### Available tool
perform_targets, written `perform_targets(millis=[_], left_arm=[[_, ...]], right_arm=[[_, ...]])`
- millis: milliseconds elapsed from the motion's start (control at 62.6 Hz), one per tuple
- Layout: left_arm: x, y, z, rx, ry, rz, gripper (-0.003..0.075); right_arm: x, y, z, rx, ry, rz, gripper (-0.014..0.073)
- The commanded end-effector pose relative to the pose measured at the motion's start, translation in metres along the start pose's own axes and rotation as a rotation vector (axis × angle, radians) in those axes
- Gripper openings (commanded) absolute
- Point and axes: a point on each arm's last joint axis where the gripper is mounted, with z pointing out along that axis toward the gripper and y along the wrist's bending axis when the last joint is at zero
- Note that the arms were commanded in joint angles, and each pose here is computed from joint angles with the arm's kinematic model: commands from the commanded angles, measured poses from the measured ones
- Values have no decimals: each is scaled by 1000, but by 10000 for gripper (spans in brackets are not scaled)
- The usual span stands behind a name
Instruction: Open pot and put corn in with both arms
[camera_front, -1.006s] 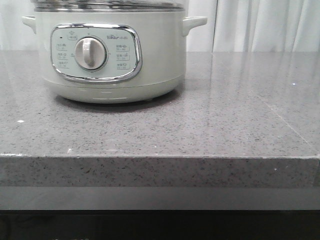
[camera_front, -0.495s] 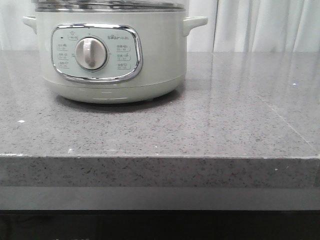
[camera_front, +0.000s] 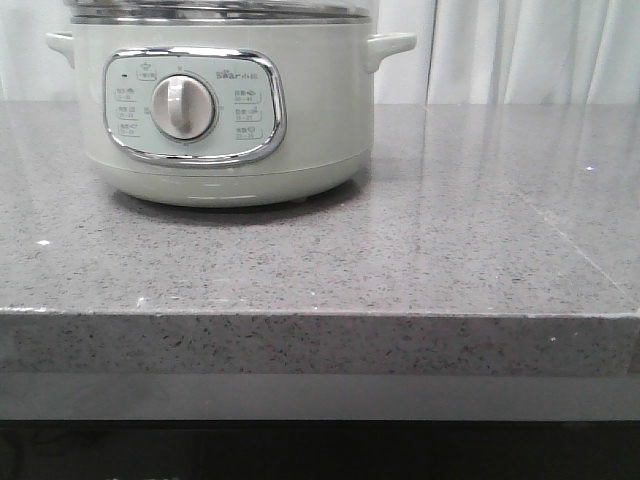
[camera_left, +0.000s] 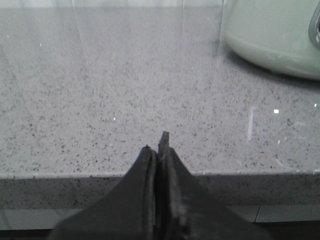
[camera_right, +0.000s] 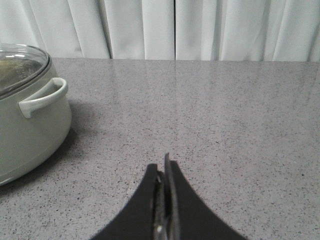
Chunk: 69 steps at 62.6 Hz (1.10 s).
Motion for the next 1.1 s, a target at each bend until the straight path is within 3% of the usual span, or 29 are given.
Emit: perform_targets(millis=[0,144,1086], left_arm=[[-12,1,-2,-12,-133,0,-20],[-14,1,-2,-16,-191,-2,-20],[-14,1,-2,-16,-191,-2,-20]], right_arm=[[-16,1,-3,2,-107,-1,-121],[-16,1,-3,2,-107,-1,-121],[-16,1,-3,2,-107,-1,-121]])
